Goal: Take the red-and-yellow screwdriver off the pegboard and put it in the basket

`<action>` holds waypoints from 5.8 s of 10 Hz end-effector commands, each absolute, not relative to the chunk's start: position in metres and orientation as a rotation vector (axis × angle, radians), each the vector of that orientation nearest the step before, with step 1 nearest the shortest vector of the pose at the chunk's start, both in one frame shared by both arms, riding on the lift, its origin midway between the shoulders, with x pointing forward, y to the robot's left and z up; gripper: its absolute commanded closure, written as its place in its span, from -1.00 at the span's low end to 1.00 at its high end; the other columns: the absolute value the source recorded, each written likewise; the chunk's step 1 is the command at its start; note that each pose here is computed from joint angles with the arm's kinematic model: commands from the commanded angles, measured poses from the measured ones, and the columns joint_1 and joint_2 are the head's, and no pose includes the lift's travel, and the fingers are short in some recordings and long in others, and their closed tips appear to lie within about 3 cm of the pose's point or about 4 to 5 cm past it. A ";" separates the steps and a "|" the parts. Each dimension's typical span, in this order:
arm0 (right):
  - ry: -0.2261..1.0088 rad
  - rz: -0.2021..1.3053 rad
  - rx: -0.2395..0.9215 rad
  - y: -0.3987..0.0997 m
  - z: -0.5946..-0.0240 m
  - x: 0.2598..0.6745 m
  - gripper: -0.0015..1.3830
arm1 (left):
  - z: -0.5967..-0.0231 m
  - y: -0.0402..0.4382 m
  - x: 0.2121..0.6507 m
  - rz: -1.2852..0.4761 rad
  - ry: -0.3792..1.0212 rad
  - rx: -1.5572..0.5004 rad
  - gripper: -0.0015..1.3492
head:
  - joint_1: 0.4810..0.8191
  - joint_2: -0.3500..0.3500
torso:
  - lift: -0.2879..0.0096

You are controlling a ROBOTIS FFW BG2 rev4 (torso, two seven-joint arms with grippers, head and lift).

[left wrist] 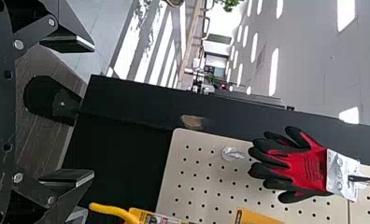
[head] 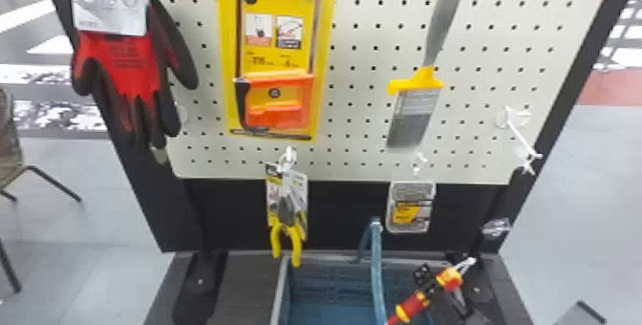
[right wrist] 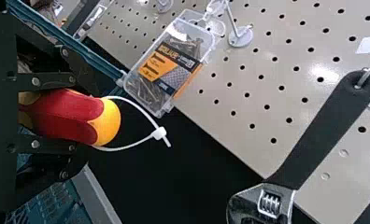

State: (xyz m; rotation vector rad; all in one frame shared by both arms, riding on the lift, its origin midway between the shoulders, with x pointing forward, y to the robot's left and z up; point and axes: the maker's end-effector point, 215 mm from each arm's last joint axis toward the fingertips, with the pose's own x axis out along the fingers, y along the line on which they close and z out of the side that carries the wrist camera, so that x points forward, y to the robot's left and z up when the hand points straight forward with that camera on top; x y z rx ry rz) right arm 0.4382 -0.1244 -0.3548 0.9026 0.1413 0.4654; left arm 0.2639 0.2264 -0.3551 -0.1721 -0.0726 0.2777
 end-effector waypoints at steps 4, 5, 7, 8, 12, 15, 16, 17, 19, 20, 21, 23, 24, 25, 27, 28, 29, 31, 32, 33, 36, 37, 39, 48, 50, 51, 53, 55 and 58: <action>0.216 0.504 0.908 -0.101 -0.369 0.436 0.75 | -0.356 0.226 0.265 0.273 -0.075 -0.174 -0.51 | -0.60 0.00 | 0.26; 0.221 0.502 0.910 -0.101 -0.372 0.437 0.75 | -0.357 0.226 0.265 0.273 -0.074 -0.174 -0.51 | -0.60 0.00 | 0.26; 0.209 0.482 0.916 -0.107 -0.377 0.443 0.38 | -0.356 0.226 0.265 0.274 -0.075 -0.176 -0.51 | -0.60 0.00 | 0.26; 0.197 0.484 0.914 -0.108 -0.373 0.448 -0.34 | -0.356 0.226 0.265 0.275 -0.076 -0.178 -0.51 | -0.60 0.00 | 0.26; 0.186 0.506 0.921 -0.106 -0.371 0.454 -0.69 | -0.357 0.226 0.265 0.273 -0.074 -0.175 -0.51 | -0.60 0.00 | 0.26; 0.182 0.503 0.924 -0.107 -0.371 0.454 -0.67 | -0.356 0.225 0.266 0.270 -0.077 -0.178 -0.51 | -0.60 0.00 | 0.26; 0.181 0.503 0.925 -0.108 -0.371 0.454 -0.67 | -0.355 0.225 0.267 0.267 -0.079 -0.177 -0.51 | -0.60 0.00 | 0.26; 0.175 0.505 0.927 -0.108 -0.368 0.454 -0.67 | -0.356 0.225 0.266 0.267 -0.077 -0.176 -0.51 | -0.60 0.00 | 0.26; 0.178 0.503 0.932 -0.108 -0.370 0.452 -0.67 | -0.356 0.224 0.266 0.266 -0.076 -0.177 -0.51 | -0.60 0.00 | 0.26; 0.174 0.502 0.933 -0.108 -0.369 0.452 -0.67 | -0.356 0.224 0.266 0.266 -0.076 -0.177 -0.51 | -0.60 0.00 | 0.26; 0.174 0.502 0.933 -0.108 -0.369 0.452 -0.67 | -0.356 0.224 0.266 0.266 -0.076 -0.177 -0.51 | -0.60 0.00 | 0.26; 0.174 0.501 0.935 -0.109 -0.369 0.451 -0.67 | -0.356 0.224 0.266 0.266 -0.076 -0.177 -0.51 | -0.60 0.00 | 0.26; 0.174 0.501 0.935 -0.109 -0.369 0.451 -0.67 | -0.356 0.224 0.266 0.267 -0.076 -0.178 -0.51 | -0.60 0.00 | 0.26; 0.175 0.499 0.935 -0.109 -0.369 0.451 -0.67 | -0.356 0.224 0.266 0.267 -0.076 -0.178 -0.51 | -0.60 0.00 | 0.26; 0.173 0.501 0.936 -0.109 -0.368 0.450 -0.67 | -0.357 0.224 0.265 0.268 -0.075 -0.179 -0.51 | -0.60 0.00 | 0.26; 0.174 0.500 0.936 -0.109 -0.369 0.450 -0.67 | -0.356 0.224 0.266 0.266 -0.078 -0.178 -0.51 | -0.60 0.00 | 0.26; 0.175 0.498 0.939 -0.109 -0.369 0.449 -0.67 | -0.356 0.224 0.265 0.267 -0.076 -0.178 -0.51 | -0.60 0.00 | 0.26; 0.173 0.497 0.939 -0.109 -0.369 0.450 -0.67 | -0.356 0.224 0.266 0.267 -0.078 -0.179 -0.51 | -0.60 0.00 | 0.26; 0.173 0.497 0.939 -0.109 -0.369 0.450 -0.67 | -0.356 0.225 0.266 0.268 -0.078 -0.178 -0.51 | -0.60 0.00 | 0.26; 0.173 0.497 0.939 -0.109 -0.369 0.450 -0.67 | -0.356 0.225 0.266 0.268 -0.078 -0.178 -0.51 | -0.60 0.00 | 0.26; 0.175 0.495 0.938 -0.109 -0.371 0.450 -0.67 | -0.355 0.225 0.267 0.268 -0.080 -0.178 -0.51 | -0.60 0.00 | 0.26; 0.173 0.496 0.938 -0.109 -0.370 0.451 -0.67 | -0.355 0.225 0.267 0.268 -0.080 -0.178 -0.51 | -0.60 0.00 | 0.26; 0.173 0.496 0.938 -0.109 -0.370 0.451 -0.66 | -0.355 0.224 0.267 0.267 -0.081 -0.177 -0.51 | -0.60 0.00 | 0.26; 0.170 0.490 0.939 -0.111 -0.371 0.450 -0.66 | -0.356 0.225 0.266 0.268 -0.078 -0.178 -0.51 | -0.60 0.00 | 0.26; 0.170 0.488 0.939 -0.111 -0.372 0.449 -0.66 | -0.356 0.225 0.266 0.268 -0.078 -0.178 -0.51 | -0.60 0.00 | 0.26; 0.167 0.489 0.940 -0.111 -0.370 0.449 -0.66 | -0.356 0.225 0.266 0.268 -0.078 -0.178 -0.51 | -0.60 0.00 | 0.26; 0.170 0.488 0.940 -0.111 -0.371 0.449 -0.66 | -0.356 0.225 0.266 0.268 -0.078 -0.178 -0.51 | -0.60 0.00 | 0.26; 0.170 0.488 0.940 -0.111 -0.371 0.449 -0.66 | -0.356 0.225 0.266 0.268 -0.078 -0.178 -0.51 | -0.60 0.00 | 0.26; 0.166 0.490 0.938 -0.111 -0.369 0.450 -0.66 | -0.355 0.225 0.267 0.268 -0.081 -0.176 -0.51 | -0.60 0.00 | 0.26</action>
